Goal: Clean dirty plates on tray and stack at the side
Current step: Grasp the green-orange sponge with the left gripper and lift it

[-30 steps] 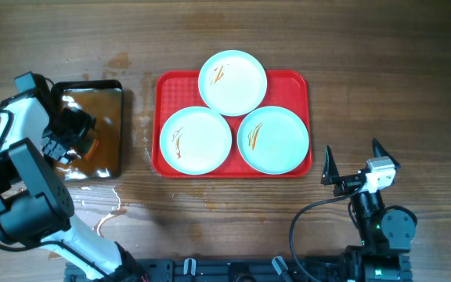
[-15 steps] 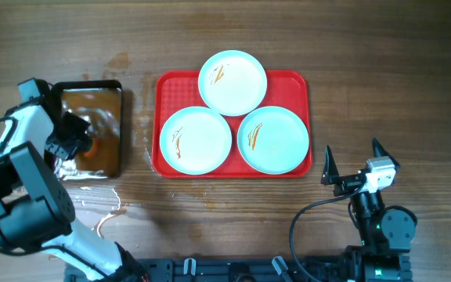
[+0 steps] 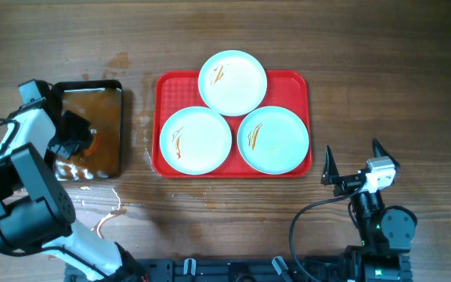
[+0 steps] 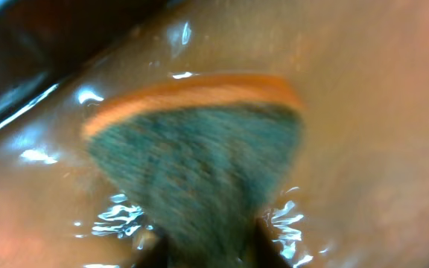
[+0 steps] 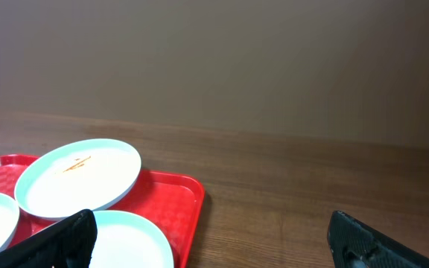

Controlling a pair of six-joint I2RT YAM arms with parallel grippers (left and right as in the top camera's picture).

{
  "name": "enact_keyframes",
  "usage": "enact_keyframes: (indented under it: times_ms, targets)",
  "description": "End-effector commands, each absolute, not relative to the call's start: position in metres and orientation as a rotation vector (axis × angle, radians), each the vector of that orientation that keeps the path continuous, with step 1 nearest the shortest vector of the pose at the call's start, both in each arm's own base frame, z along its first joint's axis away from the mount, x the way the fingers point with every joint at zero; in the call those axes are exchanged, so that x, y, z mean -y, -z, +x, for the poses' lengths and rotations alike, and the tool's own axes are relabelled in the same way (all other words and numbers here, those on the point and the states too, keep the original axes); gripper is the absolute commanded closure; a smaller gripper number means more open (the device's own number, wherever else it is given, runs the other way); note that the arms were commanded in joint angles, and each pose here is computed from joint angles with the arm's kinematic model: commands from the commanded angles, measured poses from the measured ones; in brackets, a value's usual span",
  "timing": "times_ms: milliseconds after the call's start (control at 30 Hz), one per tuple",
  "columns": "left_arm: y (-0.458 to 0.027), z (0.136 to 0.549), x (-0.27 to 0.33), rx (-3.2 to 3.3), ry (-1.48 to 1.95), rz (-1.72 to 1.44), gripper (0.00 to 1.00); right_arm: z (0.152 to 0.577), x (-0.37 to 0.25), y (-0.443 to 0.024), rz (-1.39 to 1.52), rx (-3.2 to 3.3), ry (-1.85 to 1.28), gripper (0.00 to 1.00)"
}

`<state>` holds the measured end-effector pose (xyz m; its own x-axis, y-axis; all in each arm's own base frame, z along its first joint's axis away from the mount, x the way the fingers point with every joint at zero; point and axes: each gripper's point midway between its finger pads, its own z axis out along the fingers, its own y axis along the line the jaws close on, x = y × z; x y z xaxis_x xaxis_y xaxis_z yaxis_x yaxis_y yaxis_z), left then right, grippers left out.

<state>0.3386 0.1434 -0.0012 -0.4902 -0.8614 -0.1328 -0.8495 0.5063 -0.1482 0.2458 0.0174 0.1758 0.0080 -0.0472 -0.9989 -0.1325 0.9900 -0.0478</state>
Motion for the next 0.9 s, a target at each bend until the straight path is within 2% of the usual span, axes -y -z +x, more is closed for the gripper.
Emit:
enact_keyframes:
  times_ms: [0,133,267,300,333,367,500,567,633,700,767,833,867]
  targets:
    - [0.018,0.328,-0.139,-2.606,0.072,-1.493,0.96,0.246,-0.015,-0.177,-0.139,-1.557,-0.055,0.00]
    - [-0.045,0.351,-0.135,-2.476,0.200,-1.391,0.96,0.246,-0.015,-0.177,-0.138,-1.557,-0.055,0.00]
    - [-0.178,0.393,-0.124,-2.131,0.417,-1.073,0.96,0.246,-0.015,-0.177,-0.138,-1.557,-0.055,0.00]
    - [-0.192,0.394,-0.125,-2.095,0.417,-1.045,0.96,0.246,-0.015,-0.177,-0.139,-1.557,-0.055,0.00]
    - [-0.196,0.392,-0.128,-2.078,0.388,-1.043,0.96,0.246,-0.015,-0.177,-0.139,-1.557,-0.055,0.00]
    - [-0.180,0.390,-0.136,-2.087,0.329,-1.083,0.96,0.246,-0.015,-0.177,-0.138,-1.557,-0.055,0.00]
    - [-0.070,0.385,-0.135,-2.251,0.318,-1.191,0.96,0.246,-0.015,-0.177,-0.139,-1.557,-0.055,0.00]
    - [-0.060,0.386,-0.134,-2.295,0.316,-1.145,0.96,0.246,-0.015,-0.177,-0.138,-1.557,-0.055,0.00]
    - [-0.095,0.398,-0.125,-2.220,0.438,-1.060,0.96,0.246,-0.015,-0.177,-0.139,-1.557,-0.055,0.00]
    - [-0.163,0.404,-0.109,-2.057,0.709,-0.961,0.96,0.246,-0.015,-0.177,-0.139,-1.557,-0.055,0.00]
    - [-0.202,0.394,-0.114,-1.908,0.873,-1.075,0.96,0.246,-0.015,-0.177,-0.138,-1.557,-0.055,0.00]
    - [-0.207,0.385,-0.122,-1.872,0.904,-1.131,0.96,0.246,-0.015,-0.177,-0.139,-1.557,-0.055,0.00]
    - [-0.190,0.381,-0.129,-1.899,0.840,-1.191,0.96,0.246,-0.015,-0.177,-0.139,-1.557,-0.055,0.00]
